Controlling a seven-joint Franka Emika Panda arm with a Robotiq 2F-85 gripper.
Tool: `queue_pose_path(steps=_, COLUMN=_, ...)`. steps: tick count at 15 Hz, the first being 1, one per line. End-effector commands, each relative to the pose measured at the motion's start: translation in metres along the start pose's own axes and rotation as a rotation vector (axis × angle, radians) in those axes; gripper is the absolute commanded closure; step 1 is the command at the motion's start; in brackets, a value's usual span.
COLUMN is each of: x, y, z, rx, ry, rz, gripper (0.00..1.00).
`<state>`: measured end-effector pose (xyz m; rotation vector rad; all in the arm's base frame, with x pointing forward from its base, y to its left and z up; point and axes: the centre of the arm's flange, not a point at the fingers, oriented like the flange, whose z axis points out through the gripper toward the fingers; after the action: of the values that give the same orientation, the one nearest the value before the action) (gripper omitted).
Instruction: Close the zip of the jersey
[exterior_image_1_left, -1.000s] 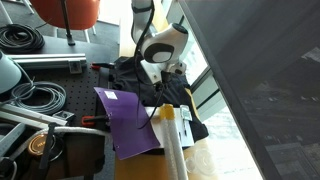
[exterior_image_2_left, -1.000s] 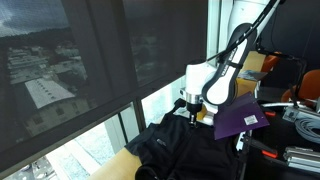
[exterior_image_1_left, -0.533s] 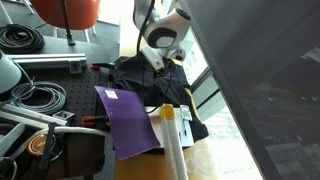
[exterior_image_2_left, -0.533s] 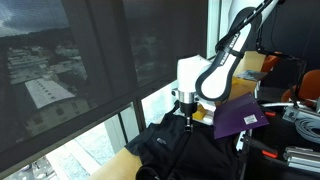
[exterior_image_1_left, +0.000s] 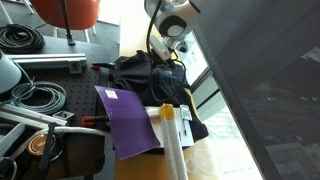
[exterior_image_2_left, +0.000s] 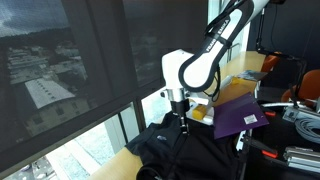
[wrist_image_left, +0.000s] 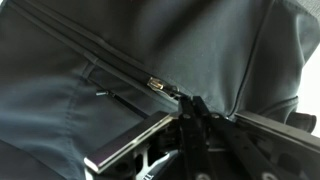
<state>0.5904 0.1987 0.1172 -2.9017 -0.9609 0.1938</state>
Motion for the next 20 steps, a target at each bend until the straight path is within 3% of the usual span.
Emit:
queue_pose_path(steps=1, x=0.027, y=-0.013, z=0.005, rx=0.079, ry=-0.019, rz=-0.061, gripper=0.98)
queue_pose_path(steps=9, x=0.056, y=-0.03, z=0.038, rx=0.156, ry=-0.026, rz=-0.125, gripper=0.98)
queue_pose_path(steps=20, x=0.084, y=-0.08, z=0.043, rx=0.224, ry=-0.119, rz=-0.208, gripper=0.98)
